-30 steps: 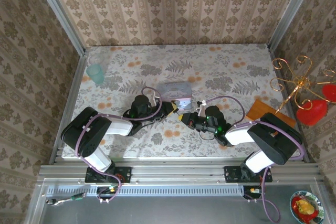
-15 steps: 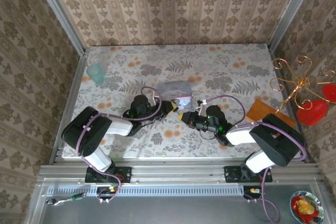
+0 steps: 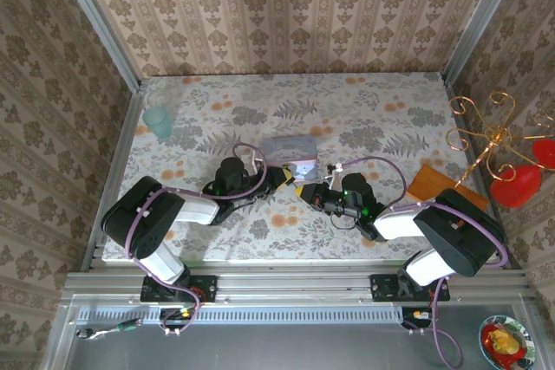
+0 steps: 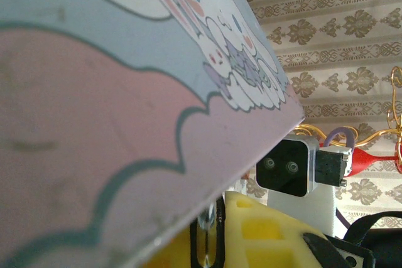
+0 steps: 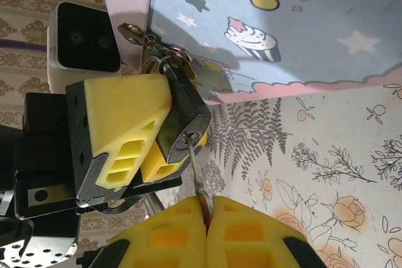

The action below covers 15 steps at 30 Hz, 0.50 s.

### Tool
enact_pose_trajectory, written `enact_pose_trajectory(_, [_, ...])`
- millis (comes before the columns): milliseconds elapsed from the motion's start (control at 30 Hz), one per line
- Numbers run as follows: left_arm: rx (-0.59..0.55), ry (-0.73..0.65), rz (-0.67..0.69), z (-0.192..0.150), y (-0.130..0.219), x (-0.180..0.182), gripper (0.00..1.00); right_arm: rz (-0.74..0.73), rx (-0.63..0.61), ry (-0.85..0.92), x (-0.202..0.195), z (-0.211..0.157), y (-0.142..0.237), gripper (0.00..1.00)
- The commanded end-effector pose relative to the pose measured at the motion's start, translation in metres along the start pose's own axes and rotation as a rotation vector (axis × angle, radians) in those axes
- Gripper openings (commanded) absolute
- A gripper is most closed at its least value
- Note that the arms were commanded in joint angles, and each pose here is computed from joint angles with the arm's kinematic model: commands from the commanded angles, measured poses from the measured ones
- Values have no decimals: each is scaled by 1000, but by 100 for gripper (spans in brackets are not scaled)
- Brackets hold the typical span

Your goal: Unlock the padlock with the key

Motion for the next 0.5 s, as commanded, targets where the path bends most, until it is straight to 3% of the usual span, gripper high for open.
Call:
enact_pose_trajectory(0, [37,-19,-57,-6,4,-16,0,18,-53,1,6,10,3,0])
enact_pose_trajectory(467, [94,-29,-88,-16,3,-24,0,91,-70,-36,10,18,-1,0])
Point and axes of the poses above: each hand's point on the last joint's axis, 136 mm out from that joint toward the fingers, its own y axis back along the fingers, its own x axis along the line the jaws close on, z = x × y, the point moved 9 cm from there along y, back along the fingers, and after that the axes turned 14 degrees about y, right-handed, at the moved point
